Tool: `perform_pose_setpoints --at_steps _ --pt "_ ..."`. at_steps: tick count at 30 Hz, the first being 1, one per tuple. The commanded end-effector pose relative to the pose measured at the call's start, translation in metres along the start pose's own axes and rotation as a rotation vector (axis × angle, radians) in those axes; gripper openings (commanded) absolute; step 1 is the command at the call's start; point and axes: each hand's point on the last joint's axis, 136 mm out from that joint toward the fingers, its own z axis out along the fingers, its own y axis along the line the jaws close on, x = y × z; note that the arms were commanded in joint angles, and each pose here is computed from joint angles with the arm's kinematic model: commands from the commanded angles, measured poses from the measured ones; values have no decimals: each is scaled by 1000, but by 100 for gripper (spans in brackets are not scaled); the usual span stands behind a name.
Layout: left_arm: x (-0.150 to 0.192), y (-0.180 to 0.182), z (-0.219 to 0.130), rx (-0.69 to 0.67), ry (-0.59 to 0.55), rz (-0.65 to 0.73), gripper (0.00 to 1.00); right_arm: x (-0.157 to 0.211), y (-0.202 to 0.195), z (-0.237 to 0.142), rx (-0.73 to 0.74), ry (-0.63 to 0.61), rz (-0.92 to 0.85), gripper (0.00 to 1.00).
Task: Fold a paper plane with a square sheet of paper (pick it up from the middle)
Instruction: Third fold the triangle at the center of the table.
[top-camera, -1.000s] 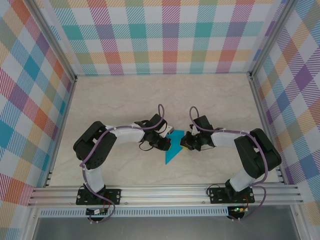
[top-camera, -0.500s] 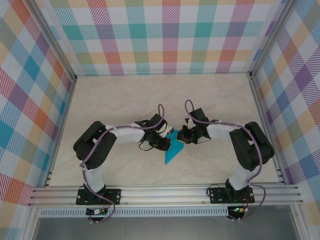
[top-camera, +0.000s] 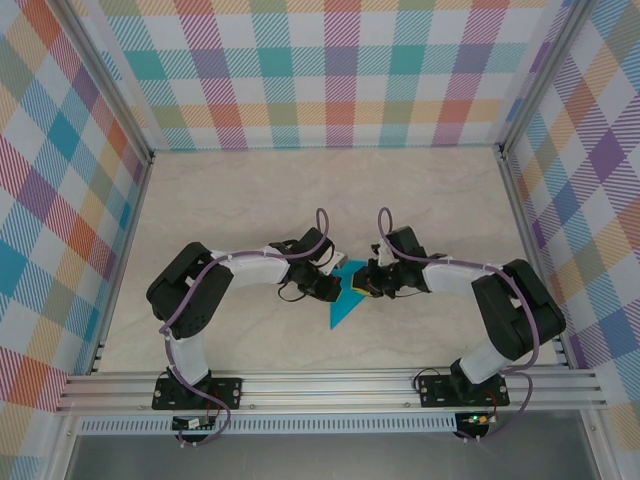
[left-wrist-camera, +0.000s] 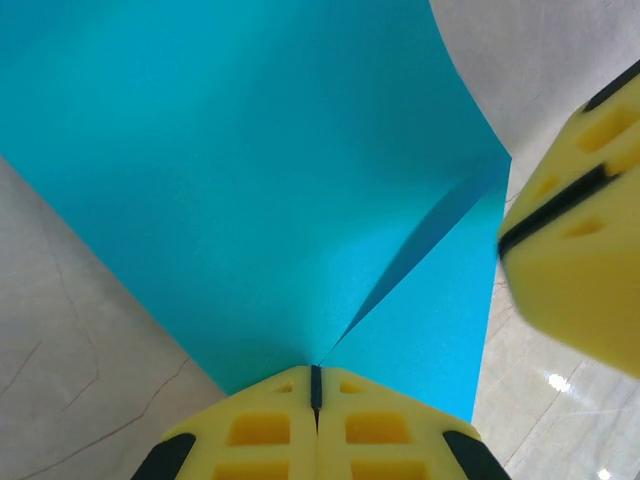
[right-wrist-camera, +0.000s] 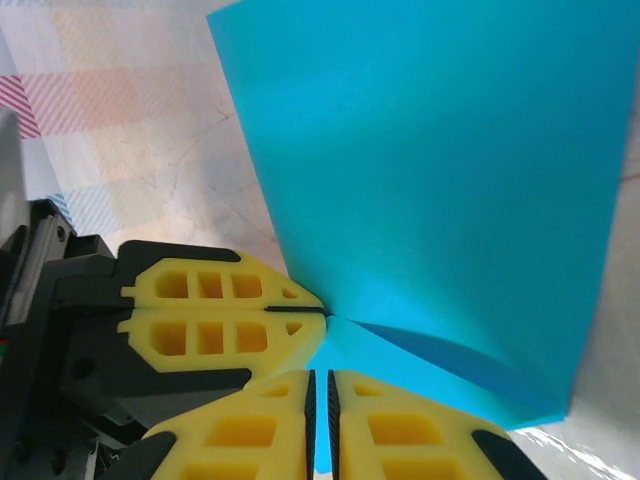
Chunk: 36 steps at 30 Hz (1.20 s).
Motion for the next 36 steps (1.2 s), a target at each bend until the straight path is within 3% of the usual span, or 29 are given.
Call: perform_pose_setpoints --at_steps 1,5,7,14,16,18,22,27,34,36 --pt "3 0 -4 -8 28 -16 3 5 -14 11 24 32 30 13" --pt "-3 -7 -16 -4 11 -3 9 10 -43 17 134 43 48 11" --pt "-10 -11 -25 -8 -16 -5 19 12 -49 18 153 43 52 10" --pt "-37 -17 -76 -81 -200 -72 40 10 -49 15 160 27 61 10" --pt "-38 -19 -89 -89 -240 -107 37 9 -48 15 158 24 65 10" --pt "-36 -23 -96 -67 -270 -156 27 10 -49 15 163 22 71 10" --pt "-18 -36 -86 -9 -250 -259 15 10 -49 14 161 17 77 10" --pt "-9 -53 -57 53 -260 -320 10 10 -48 14 157 18 76 10" --pt "-6 -41 -17 18 -233 -338 5 10 -47 15 148 26 71 10" --pt "-3 -29 -11 -48 -221 -345 4 10 -46 15 147 27 69 10"
